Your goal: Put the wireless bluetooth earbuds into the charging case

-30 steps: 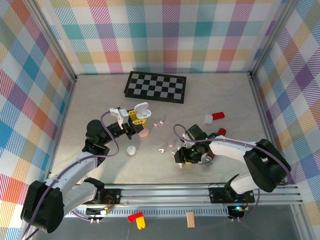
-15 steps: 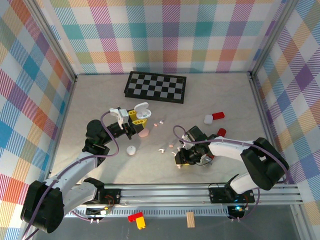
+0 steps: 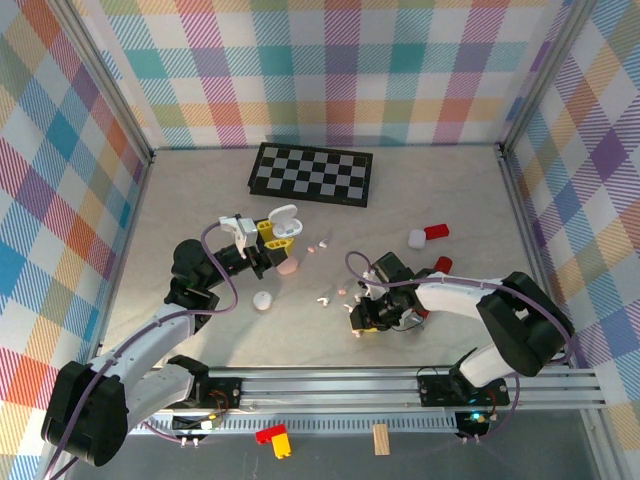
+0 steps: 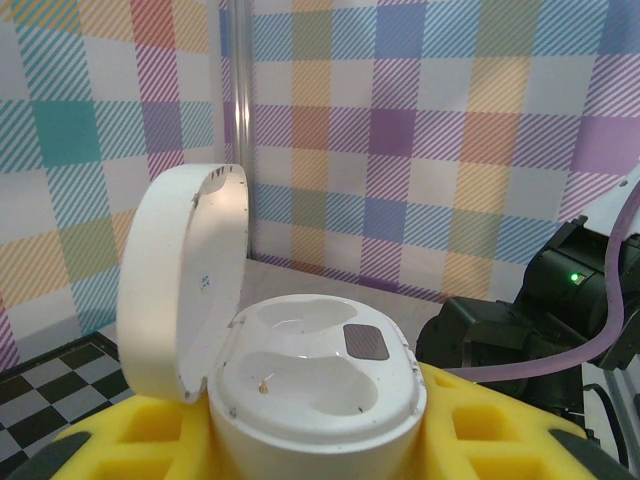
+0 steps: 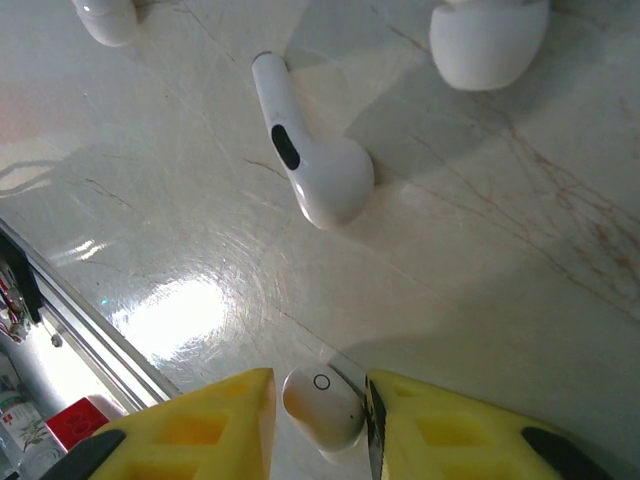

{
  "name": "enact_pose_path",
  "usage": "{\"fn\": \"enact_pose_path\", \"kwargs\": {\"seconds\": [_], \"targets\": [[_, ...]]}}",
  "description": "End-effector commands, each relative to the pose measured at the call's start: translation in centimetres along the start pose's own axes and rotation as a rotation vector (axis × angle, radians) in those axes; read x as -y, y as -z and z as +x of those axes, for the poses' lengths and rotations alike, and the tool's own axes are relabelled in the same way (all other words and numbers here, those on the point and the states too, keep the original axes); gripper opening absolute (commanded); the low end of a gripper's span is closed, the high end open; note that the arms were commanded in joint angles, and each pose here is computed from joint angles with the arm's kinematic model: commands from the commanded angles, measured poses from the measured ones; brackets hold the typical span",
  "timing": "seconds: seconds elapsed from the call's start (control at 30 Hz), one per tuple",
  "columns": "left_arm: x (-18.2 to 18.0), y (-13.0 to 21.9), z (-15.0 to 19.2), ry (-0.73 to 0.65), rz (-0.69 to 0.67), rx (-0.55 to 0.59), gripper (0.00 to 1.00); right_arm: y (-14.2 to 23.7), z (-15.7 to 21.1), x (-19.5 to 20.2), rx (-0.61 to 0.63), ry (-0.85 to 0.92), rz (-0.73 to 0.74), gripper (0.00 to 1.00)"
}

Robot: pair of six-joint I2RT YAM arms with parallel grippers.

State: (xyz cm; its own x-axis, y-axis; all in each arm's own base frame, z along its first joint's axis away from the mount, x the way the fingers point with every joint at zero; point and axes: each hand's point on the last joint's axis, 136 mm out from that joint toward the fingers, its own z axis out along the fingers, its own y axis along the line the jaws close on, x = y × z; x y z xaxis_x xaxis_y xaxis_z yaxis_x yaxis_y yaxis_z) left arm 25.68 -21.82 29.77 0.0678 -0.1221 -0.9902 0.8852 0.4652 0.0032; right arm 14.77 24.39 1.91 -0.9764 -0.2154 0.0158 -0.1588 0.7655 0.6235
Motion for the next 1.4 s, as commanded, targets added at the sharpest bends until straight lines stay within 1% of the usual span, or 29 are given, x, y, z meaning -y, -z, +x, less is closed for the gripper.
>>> {"fn": "enact_pose_path", "kwargs": {"seconds": [0.0, 0.1, 0.27, 0.37, 0.43, 0.5, 0.53, 0.7, 0.8, 1.17, 1.37], "targets": [[0.0, 0.5, -0.7, -0.029, -0.002, 0.022, 0.28, -0.6, 1.0, 0.1, -0.037, 0.009, -0.025, 0.31], [0.0, 0.5, -0.7, -0.032, -0.003, 0.024, 0.28, -0.7, 1.2, 0.1, -0.044, 0.016, -0.022, 0.31], [0.0, 0.4, -0.7, -0.032, -0.002, 0.024, 0.28, -1.0, 1.7, 0.3, -0.061, 0.023, -0.009, 0.27], [0.0, 0.4, -0.6, -0.030, -0.002, 0.022, 0.28, -1.0, 1.8, 0.1, -0.062, 0.034, -0.012, 0.27], [-0.1, 0.4, -0.6, -0.029, -0.003, 0.021, 0.28, -1.0, 1.9, -0.2, -0.062, 0.043, -0.019, 0.29], [-0.1, 0.4, -0.6, -0.030, -0.002, 0.023, 0.28, -1.0, 1.9, -0.3, -0.059, 0.048, -0.019, 0.33], [0.0, 0.4, -0.5, -0.027, 0.000, 0.021, 0.28, -0.9, 1.8, -0.3, -0.056, 0.052, -0.021, 0.33], [0.0, 0.5, -0.6, -0.029, -0.002, 0.024, 0.28, -1.1, 2.0, -0.3, -0.061, 0.060, -0.016, 0.27], [0.0, 0.5, -0.7, -0.030, -0.002, 0.025, 0.28, -1.2, 2.1, -0.3, -0.068, 0.059, -0.015, 0.26], [0.0, 0.5, -0.6, -0.033, -0.002, 0.026, 0.28, -1.3, 2.8, -0.6, -0.081, 0.100, -0.011, 0.30], [0.0, 0.5, -0.5, -0.030, -0.002, 0.026, 0.28, -1.3, 3.2, -0.8, -0.092, 0.142, -0.005, 0.31]]}}
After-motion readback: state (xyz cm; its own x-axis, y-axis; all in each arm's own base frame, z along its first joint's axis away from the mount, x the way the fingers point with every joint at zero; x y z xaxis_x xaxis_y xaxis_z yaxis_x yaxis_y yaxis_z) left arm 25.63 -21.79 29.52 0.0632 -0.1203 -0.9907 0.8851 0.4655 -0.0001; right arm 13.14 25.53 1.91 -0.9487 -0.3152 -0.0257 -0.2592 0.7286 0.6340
